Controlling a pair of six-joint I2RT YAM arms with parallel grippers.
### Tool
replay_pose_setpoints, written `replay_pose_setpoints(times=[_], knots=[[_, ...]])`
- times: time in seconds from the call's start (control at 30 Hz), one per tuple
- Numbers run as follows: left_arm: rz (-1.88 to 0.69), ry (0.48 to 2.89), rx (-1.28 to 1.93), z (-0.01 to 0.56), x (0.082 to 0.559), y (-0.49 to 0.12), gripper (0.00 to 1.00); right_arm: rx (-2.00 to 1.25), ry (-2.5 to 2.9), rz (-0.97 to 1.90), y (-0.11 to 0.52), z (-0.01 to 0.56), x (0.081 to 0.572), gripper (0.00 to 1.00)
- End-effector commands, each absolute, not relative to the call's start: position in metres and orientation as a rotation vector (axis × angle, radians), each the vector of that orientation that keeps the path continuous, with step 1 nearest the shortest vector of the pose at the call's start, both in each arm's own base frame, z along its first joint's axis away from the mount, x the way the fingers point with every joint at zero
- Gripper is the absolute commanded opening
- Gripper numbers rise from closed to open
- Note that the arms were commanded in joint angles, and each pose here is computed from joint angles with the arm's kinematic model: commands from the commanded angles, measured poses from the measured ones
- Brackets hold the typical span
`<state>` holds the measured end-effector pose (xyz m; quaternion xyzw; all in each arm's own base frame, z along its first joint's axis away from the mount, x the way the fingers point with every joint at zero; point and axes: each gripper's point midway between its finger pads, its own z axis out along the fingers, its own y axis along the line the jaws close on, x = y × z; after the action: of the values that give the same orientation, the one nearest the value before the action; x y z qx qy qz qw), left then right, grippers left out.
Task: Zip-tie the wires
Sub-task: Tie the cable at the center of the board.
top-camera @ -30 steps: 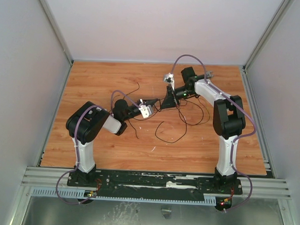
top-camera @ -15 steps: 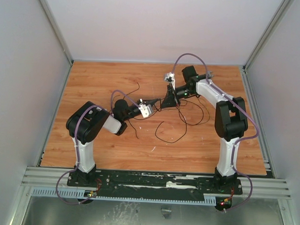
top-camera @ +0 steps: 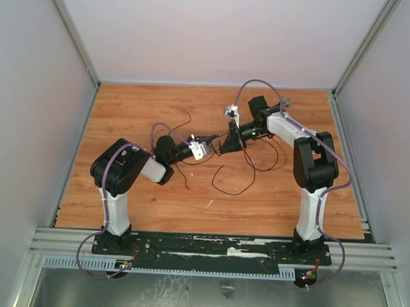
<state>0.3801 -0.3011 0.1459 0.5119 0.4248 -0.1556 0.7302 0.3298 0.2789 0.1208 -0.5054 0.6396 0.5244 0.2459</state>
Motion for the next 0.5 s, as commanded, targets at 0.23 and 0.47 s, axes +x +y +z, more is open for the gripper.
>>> replay_pose_setpoints(times=[0.23,0.47], knots=[[-0.345,0.885,1.105,0.16,0.377,-0.306,0.0,-1.396,1.681,1.414,0.287,0.14,0.342,0.0],[-0.344,0.881,1.104,0.162,0.377,-0.305,0.0,-1.394,1.682,1.416,0.289,0.141,0.345,0.0]])
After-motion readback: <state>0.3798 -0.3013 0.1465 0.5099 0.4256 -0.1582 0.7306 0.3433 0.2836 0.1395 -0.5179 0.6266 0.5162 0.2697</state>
